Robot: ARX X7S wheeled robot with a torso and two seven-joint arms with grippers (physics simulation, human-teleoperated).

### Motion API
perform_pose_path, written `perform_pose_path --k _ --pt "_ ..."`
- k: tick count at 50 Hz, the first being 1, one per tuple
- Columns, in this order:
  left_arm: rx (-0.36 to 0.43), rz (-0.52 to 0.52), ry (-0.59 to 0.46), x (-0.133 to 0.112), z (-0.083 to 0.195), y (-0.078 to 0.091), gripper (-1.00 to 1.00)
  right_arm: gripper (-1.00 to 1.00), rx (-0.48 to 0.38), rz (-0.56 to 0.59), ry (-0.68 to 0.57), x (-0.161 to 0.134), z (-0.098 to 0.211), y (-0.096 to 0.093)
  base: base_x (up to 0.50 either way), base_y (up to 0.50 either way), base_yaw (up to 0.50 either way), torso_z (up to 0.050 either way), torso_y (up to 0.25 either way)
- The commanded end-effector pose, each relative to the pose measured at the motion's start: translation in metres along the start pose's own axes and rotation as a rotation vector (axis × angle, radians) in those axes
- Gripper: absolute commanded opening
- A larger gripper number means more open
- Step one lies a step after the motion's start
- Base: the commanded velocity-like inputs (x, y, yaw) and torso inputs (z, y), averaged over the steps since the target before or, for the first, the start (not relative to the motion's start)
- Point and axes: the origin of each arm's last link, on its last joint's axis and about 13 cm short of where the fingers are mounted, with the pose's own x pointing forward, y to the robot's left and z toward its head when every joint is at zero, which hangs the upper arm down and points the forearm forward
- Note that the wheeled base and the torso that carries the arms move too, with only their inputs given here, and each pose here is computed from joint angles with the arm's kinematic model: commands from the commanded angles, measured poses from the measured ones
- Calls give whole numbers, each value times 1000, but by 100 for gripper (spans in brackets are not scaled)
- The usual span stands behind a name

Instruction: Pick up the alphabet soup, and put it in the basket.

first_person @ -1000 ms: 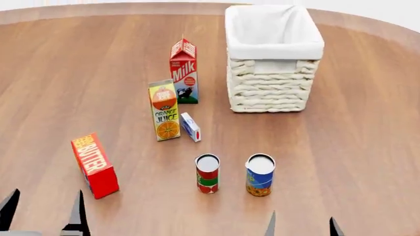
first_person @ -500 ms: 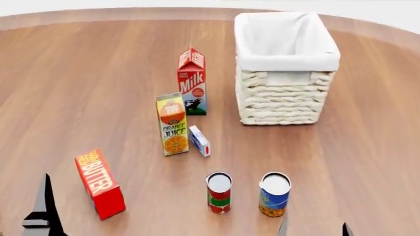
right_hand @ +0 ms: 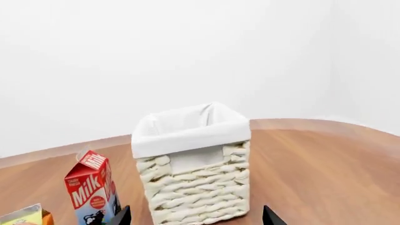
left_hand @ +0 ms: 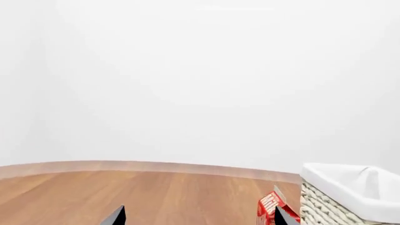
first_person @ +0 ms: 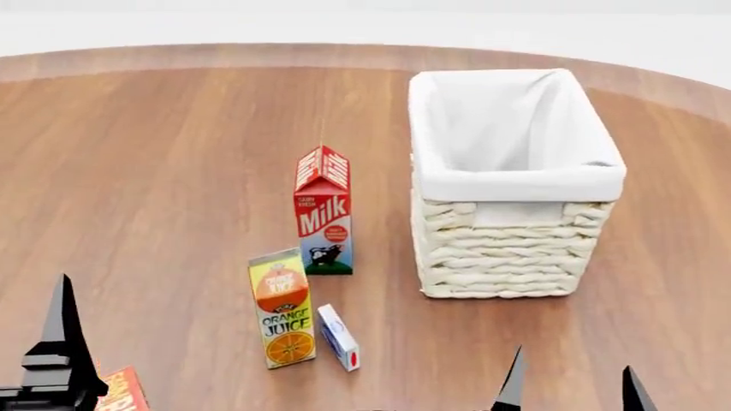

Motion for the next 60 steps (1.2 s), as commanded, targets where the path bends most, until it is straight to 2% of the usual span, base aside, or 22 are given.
perform_pose_path --k 1,9,19,26,29,31,35,39,42,48,54,60 --pt "1 3 -11 2 4 0 100 100 -1 0 -23 -1 8 -1 500 0 0 0 0" --pt "3 0 -20 0 7 0 100 100 3 -1 -31 -3 10 -1 500 0 0 0 2" --pt "2 3 -26 -1 9 1 100 100 21 13 -38 -5 13 0 9 0 0 0 0" --pt "0 8 -28 -1 10 2 100 100 14 3 -22 -5 13 0 448 0 0 0 0" --pt "-5 15 -32 -1 13 4 100 100 71 -8 -15 -15 22 2 0 0 0 0 0" --pt "-13 21 -39 -2 15 6 100 100 52 -44 -12 -23 27 2 0 0 0 0 0" --pt "-38 22 -42 -6 19 6 100 100 -80 13 76 -59 41 0 0 0 0 0 0" --pt "-50 18 -49 -10 23 3 100 100 -115 89 170 -84 57 -4 0 0 0 0 0" --pt "-57 24 -56 -10 26 1 100 100 -111 128 248 -94 69 -8 0 0 0 0 0" --pt "-75 34 -60 -7 25 -1 100 100 -110 134 341 -102 92 -19 0 0 0 0 0" --pt "-83 47 -55 -4 20 -6 100 100 -64 130 435 -107 105 -30 0 0 0 0 0" --pt "-86 47 -54 -5 18 -7 100 100 -45 141 488 -117 110 -33 0 0 0 0 0"
